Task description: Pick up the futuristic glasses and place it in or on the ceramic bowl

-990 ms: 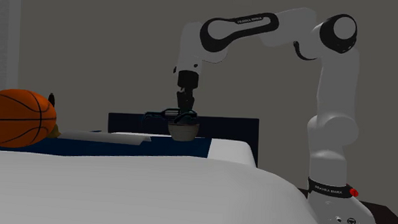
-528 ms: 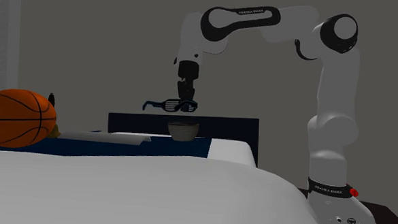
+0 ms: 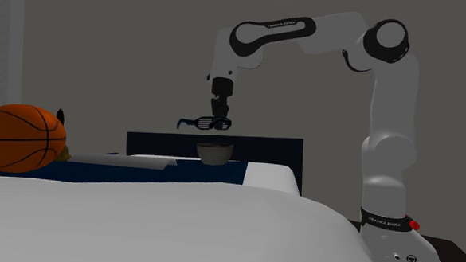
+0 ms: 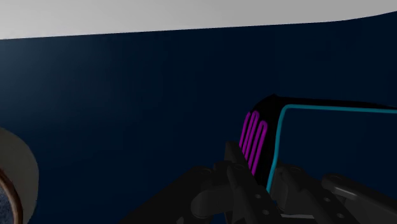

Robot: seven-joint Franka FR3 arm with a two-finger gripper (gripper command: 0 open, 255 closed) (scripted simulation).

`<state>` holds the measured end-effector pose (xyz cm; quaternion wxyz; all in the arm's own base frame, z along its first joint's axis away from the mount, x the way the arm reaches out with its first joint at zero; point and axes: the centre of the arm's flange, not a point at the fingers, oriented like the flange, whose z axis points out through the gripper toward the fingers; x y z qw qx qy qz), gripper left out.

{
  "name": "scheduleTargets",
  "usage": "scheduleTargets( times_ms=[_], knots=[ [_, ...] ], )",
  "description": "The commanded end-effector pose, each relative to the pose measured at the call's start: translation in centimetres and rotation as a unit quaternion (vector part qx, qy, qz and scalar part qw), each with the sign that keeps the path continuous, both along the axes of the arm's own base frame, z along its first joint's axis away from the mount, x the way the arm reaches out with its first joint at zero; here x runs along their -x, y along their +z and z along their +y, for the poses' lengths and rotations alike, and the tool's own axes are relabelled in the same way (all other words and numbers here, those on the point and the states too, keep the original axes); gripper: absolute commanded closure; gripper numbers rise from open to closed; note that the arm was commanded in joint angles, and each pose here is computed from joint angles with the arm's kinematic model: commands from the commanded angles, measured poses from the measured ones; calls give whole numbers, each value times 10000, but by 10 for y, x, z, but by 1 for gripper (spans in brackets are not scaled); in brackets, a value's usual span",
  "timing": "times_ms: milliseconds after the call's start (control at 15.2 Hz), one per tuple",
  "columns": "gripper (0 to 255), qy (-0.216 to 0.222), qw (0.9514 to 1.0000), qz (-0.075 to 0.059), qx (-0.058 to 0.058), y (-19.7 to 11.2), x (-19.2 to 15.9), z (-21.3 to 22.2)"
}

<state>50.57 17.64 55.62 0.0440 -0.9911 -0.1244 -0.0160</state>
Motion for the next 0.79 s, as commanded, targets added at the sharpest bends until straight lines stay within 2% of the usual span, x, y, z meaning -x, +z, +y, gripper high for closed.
scheduleTargets(
  times_ms=[0,726],
  knots=[
    [255,4,10000,-1,1,-1,-13,-25],
    [255,4,10000,-1,1,-2,-80,-153]
  ],
)
